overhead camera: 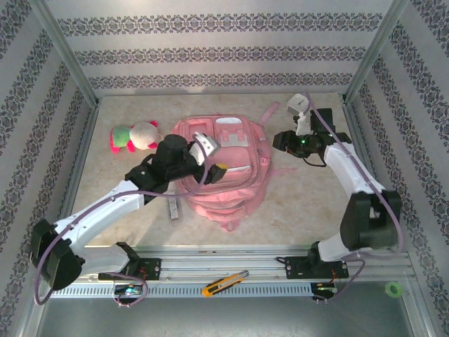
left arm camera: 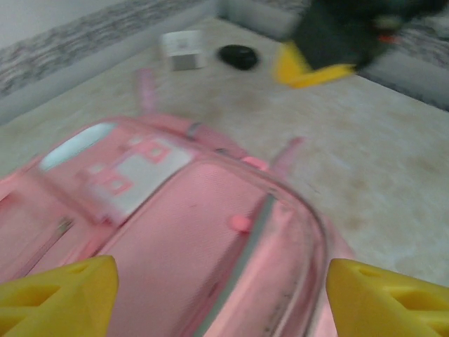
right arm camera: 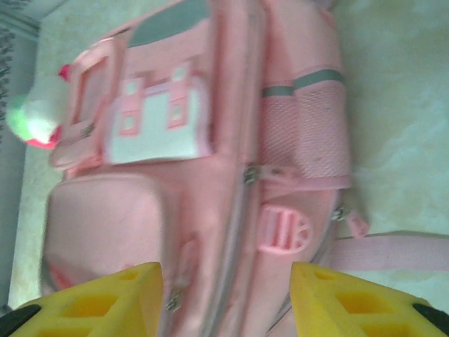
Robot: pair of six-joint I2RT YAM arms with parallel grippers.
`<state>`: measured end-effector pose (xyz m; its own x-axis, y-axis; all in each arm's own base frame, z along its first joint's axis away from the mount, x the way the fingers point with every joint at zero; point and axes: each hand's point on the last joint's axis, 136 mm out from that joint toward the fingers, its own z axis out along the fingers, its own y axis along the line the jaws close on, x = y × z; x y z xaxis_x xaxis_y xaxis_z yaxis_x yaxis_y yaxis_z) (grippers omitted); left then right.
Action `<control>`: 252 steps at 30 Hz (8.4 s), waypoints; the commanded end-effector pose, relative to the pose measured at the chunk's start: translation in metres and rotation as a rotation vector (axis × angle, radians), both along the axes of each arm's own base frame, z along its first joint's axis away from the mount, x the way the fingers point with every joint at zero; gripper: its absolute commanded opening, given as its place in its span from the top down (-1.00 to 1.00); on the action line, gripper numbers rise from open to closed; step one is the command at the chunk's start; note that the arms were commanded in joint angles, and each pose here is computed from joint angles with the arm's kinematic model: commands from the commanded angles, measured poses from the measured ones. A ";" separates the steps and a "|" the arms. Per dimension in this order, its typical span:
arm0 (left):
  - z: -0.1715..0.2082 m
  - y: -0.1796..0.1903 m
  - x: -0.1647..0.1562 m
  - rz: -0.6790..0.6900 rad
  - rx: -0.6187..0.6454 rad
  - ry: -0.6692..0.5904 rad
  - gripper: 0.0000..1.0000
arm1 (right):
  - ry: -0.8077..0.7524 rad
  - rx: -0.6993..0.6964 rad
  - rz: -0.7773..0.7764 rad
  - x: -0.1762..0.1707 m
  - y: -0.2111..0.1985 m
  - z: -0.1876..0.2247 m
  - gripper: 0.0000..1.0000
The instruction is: Pack the student bag
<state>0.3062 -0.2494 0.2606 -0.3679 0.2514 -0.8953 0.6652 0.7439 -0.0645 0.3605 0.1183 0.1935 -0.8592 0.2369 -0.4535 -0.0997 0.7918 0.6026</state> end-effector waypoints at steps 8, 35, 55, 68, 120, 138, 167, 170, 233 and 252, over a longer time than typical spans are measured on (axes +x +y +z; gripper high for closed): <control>-0.119 0.096 0.020 0.611 -0.239 0.490 -0.39 | 0.179 0.022 0.036 -0.068 0.060 -0.074 0.05; -0.068 0.109 0.064 0.354 0.123 -0.064 -0.48 | -0.102 0.089 0.004 -0.109 0.073 -0.047 0.05; -0.122 -0.037 0.009 -0.505 0.566 -0.394 -0.52 | -0.305 -0.032 0.136 -0.106 0.055 -0.024 0.06; -0.083 -0.036 -0.016 -0.520 0.348 -0.383 1.00 | -0.545 -0.196 0.444 -0.111 0.069 -0.025 0.10; -0.055 -0.014 0.000 -0.453 0.080 -0.392 1.00 | -0.588 -0.021 1.111 -0.066 0.129 -0.039 0.96; -0.038 -0.023 0.032 -0.196 0.095 -0.344 1.00 | -0.532 0.020 0.980 -0.127 0.171 -0.004 1.00; -0.123 0.117 0.016 0.745 -0.439 0.502 -0.16 | -0.267 -0.149 0.548 -0.102 0.117 -0.036 1.00; -0.127 0.100 0.017 0.677 -0.532 0.546 0.20 | -0.255 -0.146 0.526 -0.102 0.120 -0.035 1.00; -0.092 0.025 0.015 0.541 -0.675 0.524 0.95 | -0.761 -0.745 1.029 -0.076 0.162 -0.042 -0.15; -0.061 0.025 -0.025 0.397 -0.445 0.512 0.15 | -0.867 -0.568 1.005 -0.066 0.183 -0.004 1.00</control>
<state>0.2998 -0.2193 0.2144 -0.6833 -0.4490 -0.5758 0.1270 0.7034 -0.6993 0.2867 0.2840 0.1464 -0.0229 -0.7703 -0.6372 -0.9214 0.2635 -0.2855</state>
